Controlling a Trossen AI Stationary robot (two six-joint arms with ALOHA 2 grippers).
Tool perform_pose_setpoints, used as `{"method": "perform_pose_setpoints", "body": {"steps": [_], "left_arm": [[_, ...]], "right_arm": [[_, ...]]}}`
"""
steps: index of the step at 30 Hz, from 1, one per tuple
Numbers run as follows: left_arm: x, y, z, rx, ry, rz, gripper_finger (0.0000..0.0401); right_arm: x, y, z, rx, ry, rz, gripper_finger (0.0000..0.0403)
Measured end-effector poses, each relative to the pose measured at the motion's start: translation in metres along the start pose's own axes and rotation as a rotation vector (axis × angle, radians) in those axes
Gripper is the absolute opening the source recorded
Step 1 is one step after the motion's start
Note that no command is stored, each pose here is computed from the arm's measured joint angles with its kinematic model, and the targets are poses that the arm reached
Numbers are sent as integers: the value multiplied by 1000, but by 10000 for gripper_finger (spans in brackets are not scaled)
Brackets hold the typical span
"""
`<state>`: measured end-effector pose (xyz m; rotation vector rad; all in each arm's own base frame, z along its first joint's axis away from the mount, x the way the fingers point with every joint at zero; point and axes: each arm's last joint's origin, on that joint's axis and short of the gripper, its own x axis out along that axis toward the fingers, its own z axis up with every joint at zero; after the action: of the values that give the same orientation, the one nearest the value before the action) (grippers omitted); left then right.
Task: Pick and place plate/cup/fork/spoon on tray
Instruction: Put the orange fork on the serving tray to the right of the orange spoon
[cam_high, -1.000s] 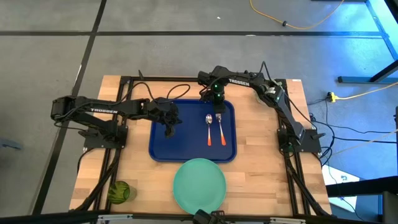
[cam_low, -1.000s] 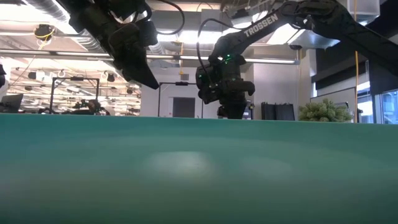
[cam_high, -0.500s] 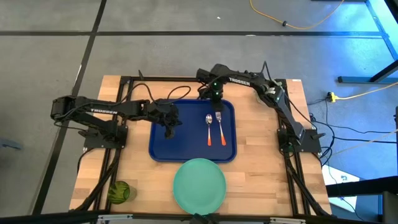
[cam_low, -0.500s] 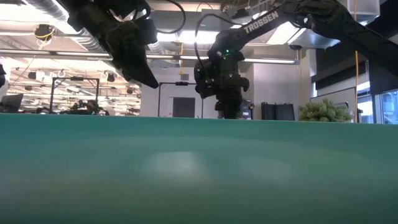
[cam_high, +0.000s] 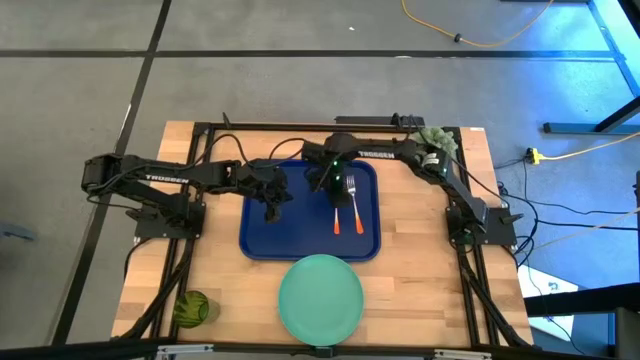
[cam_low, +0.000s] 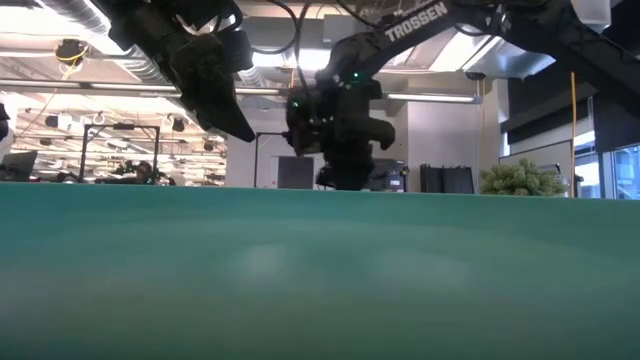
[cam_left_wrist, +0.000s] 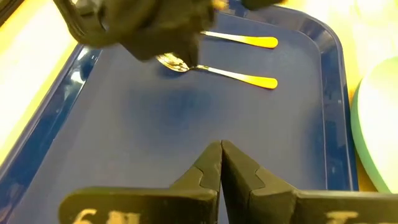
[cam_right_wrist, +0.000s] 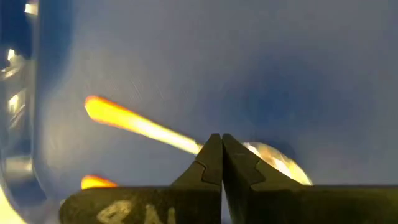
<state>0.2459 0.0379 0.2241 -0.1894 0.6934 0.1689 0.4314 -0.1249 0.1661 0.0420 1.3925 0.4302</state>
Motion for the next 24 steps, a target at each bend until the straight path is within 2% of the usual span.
{"method": "perform_pose_setpoints", "body": {"steps": [9,17,24], "left_arm": [[0,0,0,-12,0,1,0],[0,0,0,-27,-2,11,0],[0,0,0,-28,-2,12,0]], "right_arm": [[6,13,14,-58,-43,-16,2],[8,8,16,-60,-67,-31,1],[-5,6,7,-17,29,-85,1]]}}
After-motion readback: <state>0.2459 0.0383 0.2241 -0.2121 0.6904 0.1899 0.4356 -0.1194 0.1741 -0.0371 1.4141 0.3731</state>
